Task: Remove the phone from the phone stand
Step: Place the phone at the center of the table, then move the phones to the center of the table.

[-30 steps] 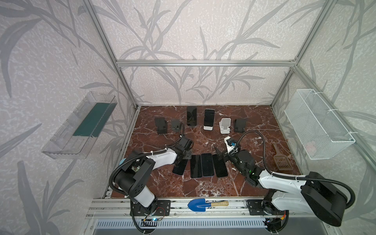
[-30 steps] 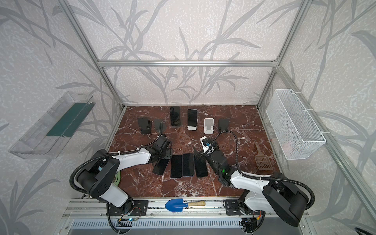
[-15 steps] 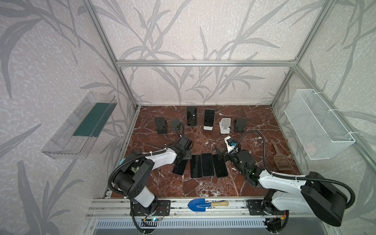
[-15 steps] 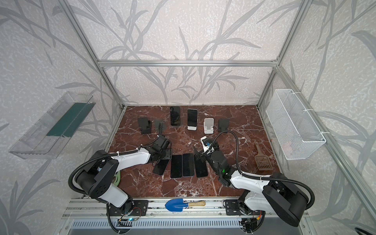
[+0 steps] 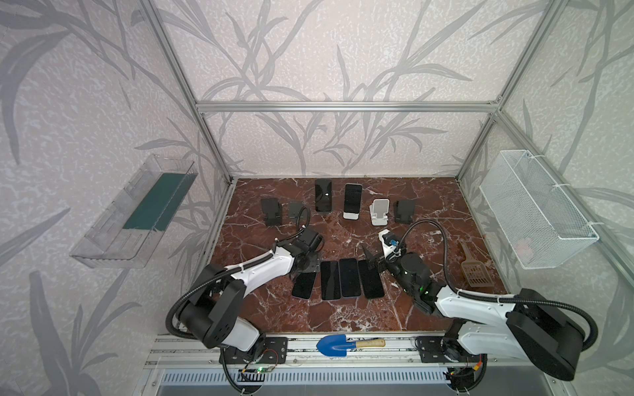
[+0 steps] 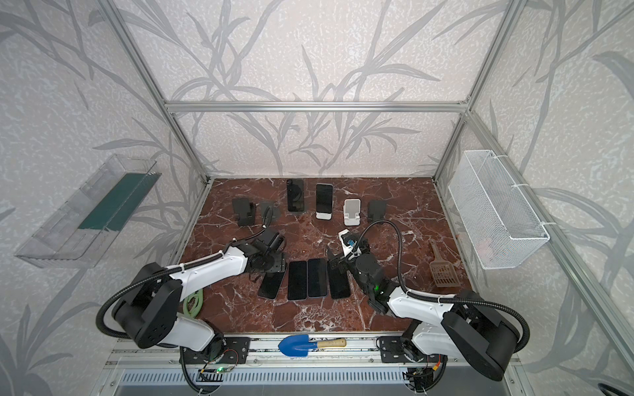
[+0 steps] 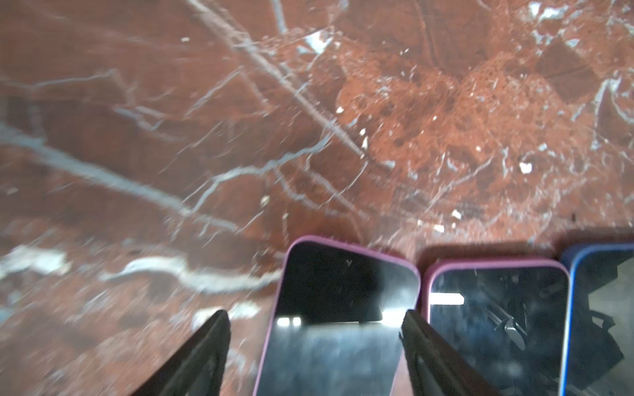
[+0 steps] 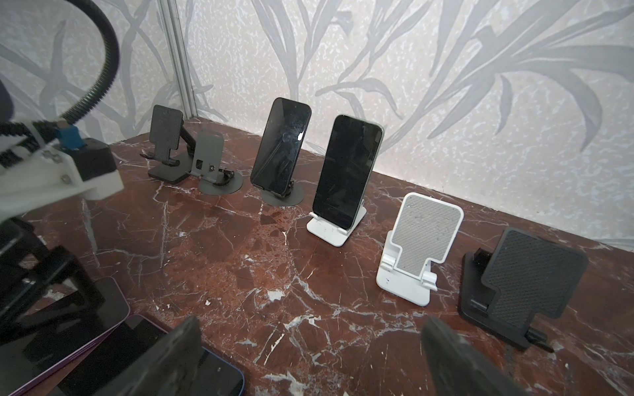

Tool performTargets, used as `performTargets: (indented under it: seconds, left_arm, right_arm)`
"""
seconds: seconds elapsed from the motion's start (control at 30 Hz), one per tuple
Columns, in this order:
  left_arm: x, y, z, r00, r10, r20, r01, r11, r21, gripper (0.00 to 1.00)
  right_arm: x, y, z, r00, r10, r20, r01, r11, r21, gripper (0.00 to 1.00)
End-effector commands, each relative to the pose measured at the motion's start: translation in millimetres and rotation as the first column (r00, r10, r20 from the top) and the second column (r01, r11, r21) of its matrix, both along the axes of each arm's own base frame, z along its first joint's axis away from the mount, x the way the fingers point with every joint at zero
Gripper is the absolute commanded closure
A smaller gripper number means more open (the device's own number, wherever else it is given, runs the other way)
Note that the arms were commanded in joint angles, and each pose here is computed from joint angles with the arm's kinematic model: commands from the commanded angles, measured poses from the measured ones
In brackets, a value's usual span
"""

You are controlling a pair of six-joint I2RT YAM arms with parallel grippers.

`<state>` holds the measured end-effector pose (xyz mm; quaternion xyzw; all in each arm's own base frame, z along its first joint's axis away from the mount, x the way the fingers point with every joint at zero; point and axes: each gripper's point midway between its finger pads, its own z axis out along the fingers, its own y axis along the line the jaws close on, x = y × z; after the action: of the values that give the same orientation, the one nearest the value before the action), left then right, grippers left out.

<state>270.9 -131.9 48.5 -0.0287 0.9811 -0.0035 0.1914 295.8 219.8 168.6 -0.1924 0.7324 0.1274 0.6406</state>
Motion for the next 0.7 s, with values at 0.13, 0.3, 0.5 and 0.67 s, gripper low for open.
performTargets:
  seconds: [0.13, 0.3, 0.5, 0.67]
  left_arm:
    - [-28.9, 48.6, 3.0, 0.974, 0.221, -0.042, -0.219, 0.975, 0.046, 0.42]
    - [-30.4, 85.0, -2.0, 0.917, 0.4, -0.003, -0.399, 0.916, 0.043, 0.65]
    - [-27.1, 70.2, -24.8, 0.929, 0.349, -0.125, -0.355, 0.935, -0.026, 0.72]
    - [-34.1, 64.2, -42.4, 0.92, 0.349, -0.181, -0.362, 0.931, -0.044, 0.72]
  right_arm:
    - [1.9, -2.0, 0.4, 1.0, -0.015, 0.003, 0.015, 1.0, 0.02, 0.01]
    - [1.6, -1.4, 1.6, 1.0, -0.011, 0.003, 0.011, 1.0, 0.026, 0.01]
    - [1.2, -3.8, 3.1, 1.0, -0.019, 0.008, 0.019, 1.0, 0.025, 0.01]
    - [1.1, -3.4, 2.6, 1.0, -0.017, 0.007, 0.017, 1.0, 0.025, 0.01]
